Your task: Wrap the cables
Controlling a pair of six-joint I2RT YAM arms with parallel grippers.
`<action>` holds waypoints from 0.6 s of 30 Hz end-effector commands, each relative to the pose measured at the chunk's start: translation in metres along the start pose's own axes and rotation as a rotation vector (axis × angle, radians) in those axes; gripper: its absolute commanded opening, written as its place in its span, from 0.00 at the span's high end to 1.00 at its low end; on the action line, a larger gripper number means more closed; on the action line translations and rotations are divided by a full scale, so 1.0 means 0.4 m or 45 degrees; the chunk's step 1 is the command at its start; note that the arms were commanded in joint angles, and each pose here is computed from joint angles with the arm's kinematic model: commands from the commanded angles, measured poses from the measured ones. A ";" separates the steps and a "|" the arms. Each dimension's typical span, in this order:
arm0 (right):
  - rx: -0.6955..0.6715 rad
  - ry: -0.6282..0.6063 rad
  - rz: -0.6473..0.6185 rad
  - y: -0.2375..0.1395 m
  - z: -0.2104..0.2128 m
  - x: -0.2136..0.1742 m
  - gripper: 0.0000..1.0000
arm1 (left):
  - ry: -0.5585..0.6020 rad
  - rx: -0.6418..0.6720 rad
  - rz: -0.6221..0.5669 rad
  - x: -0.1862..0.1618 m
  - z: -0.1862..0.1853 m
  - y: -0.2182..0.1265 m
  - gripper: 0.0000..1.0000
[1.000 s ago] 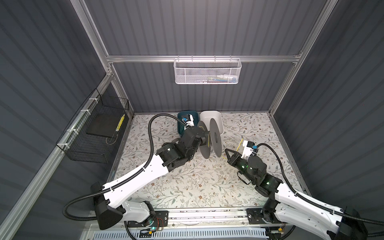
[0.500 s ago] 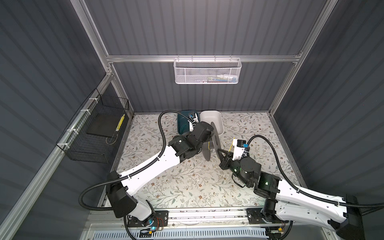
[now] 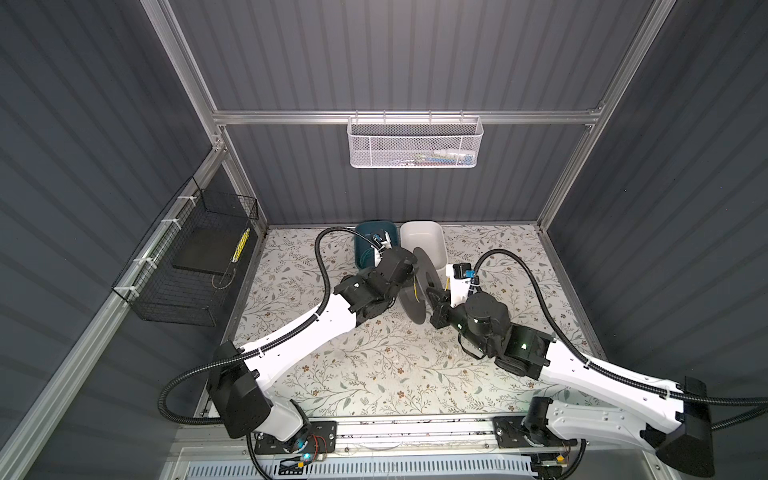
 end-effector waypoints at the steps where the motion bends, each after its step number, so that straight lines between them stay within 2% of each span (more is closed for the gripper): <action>1: 0.266 0.047 -0.122 -0.019 0.103 0.085 1.00 | 0.224 -0.034 0.171 -0.117 -0.015 0.031 1.00; 5: 0.244 0.021 -0.083 -0.006 0.102 0.073 1.00 | 0.248 -0.035 0.217 -0.149 -0.014 0.046 1.00; 11: 0.226 0.077 0.025 0.010 0.087 -0.008 0.99 | 0.223 -0.042 0.254 -0.177 0.000 0.049 1.00; 18: 0.154 0.083 0.066 0.000 0.036 -0.031 0.96 | 0.212 -0.061 0.299 -0.206 0.007 0.052 1.00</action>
Point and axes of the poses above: each gripper's point midway between its finger pads, its own y axis out along the fingers, its own z axis along the line the jaws close on, x = y × z, the point moved 1 cm from there along -y, back along the fingers, and after that the axes turned 9 degrees about -y, right-handed, at the moved point
